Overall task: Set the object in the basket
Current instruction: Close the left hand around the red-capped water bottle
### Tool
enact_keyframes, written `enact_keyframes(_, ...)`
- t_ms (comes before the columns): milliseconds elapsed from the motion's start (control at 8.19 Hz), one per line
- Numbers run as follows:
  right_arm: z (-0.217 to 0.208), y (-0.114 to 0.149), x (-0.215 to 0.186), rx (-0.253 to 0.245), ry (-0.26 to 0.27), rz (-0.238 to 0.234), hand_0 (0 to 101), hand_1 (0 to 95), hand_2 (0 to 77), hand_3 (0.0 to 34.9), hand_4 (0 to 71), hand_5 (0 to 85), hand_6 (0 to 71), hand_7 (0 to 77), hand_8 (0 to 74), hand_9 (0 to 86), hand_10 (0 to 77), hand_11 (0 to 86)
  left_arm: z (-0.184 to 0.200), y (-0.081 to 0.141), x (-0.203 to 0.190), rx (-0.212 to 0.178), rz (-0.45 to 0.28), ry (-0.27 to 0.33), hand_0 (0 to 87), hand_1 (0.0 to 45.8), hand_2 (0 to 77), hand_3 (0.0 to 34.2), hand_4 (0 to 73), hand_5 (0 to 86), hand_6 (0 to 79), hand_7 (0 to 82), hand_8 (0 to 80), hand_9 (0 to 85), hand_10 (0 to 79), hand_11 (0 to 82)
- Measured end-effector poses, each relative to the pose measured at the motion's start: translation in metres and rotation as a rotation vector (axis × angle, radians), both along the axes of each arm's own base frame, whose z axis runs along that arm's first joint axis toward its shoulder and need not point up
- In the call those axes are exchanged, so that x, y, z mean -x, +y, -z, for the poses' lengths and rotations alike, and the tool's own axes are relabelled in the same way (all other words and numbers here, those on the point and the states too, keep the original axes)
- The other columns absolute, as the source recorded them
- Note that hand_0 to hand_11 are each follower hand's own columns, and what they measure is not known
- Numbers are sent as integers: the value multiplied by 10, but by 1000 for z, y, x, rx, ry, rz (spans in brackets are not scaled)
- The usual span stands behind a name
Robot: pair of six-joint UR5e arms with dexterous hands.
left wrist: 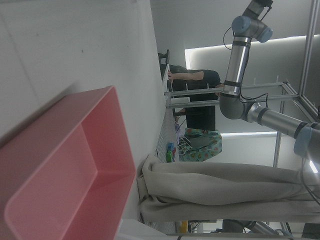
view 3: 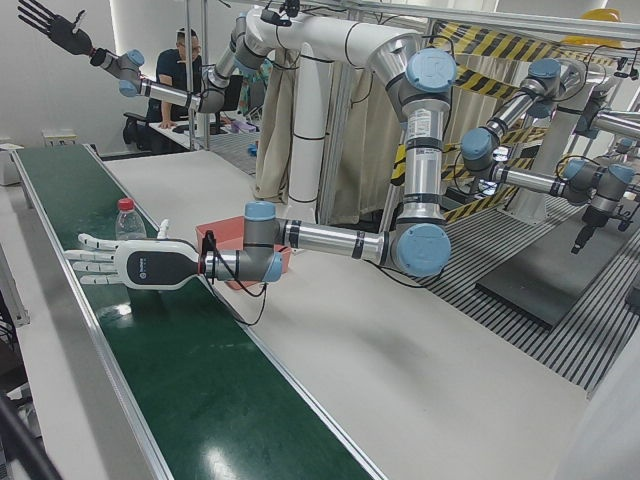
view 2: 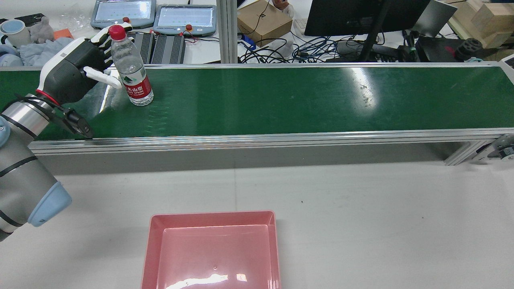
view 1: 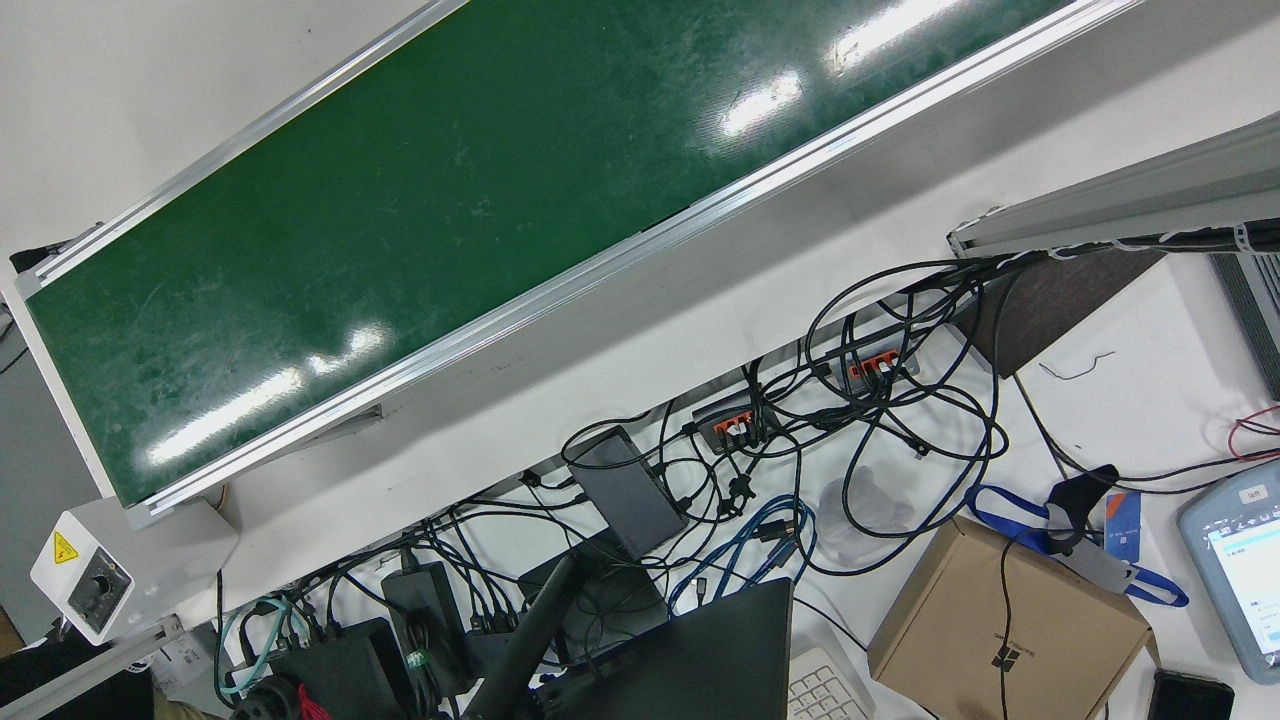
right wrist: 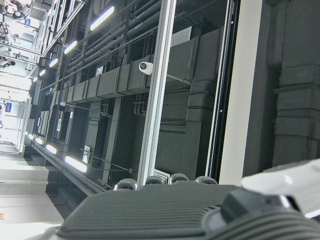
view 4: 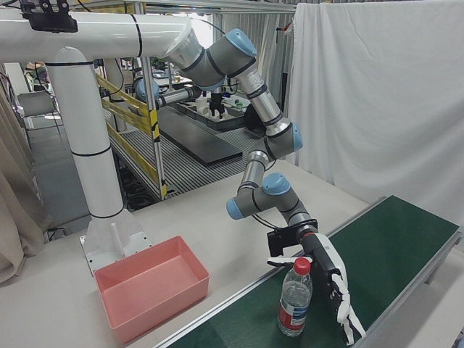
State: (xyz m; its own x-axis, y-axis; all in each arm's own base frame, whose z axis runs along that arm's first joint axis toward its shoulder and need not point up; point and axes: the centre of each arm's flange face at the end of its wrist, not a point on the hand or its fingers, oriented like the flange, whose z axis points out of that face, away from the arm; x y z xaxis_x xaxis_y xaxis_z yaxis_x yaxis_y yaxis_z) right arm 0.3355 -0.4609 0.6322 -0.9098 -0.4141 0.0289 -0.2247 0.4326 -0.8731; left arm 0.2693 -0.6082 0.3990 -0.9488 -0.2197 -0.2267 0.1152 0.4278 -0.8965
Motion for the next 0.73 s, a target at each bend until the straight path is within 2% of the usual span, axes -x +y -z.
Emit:
enact_keyframes(122, 0, 0, 0, 0, 0, 0, 3, 0, 5, 2, 5, 0, 0, 5, 0, 0, 0, 0, 0, 0, 0, 0, -1, 0, 572, 60, 0, 67, 44, 251, 49, 27, 82, 104, 60, 98)
enact_keyframes(489, 0, 0, 0, 0, 0, 0, 1, 0, 5, 2, 5, 0, 0, 5, 0, 0, 0, 0, 9, -2, -1, -3, -8, 6, 576, 71, 0, 58, 44, 278, 65, 49, 125, 153, 76, 125)
enact_keyframes(611, 0, 0, 0, 0, 0, 0, 2, 0, 5, 1, 5, 0, 0, 5, 0, 0, 0, 0, 14, -5, 0, 7, -2, -3, 615, 114, 0, 46, 44, 278, 87, 87, 147, 191, 114, 185)
enact_keyframes(733, 0, 0, 0, 0, 0, 0, 2, 0, 5, 2, 5, 0, 0, 5, 0, 0, 0, 0, 20, -8, 7, 29, 28, -26, 732, 262, 22, 31, 71, 545, 196, 229, 284, 327, 251, 327)
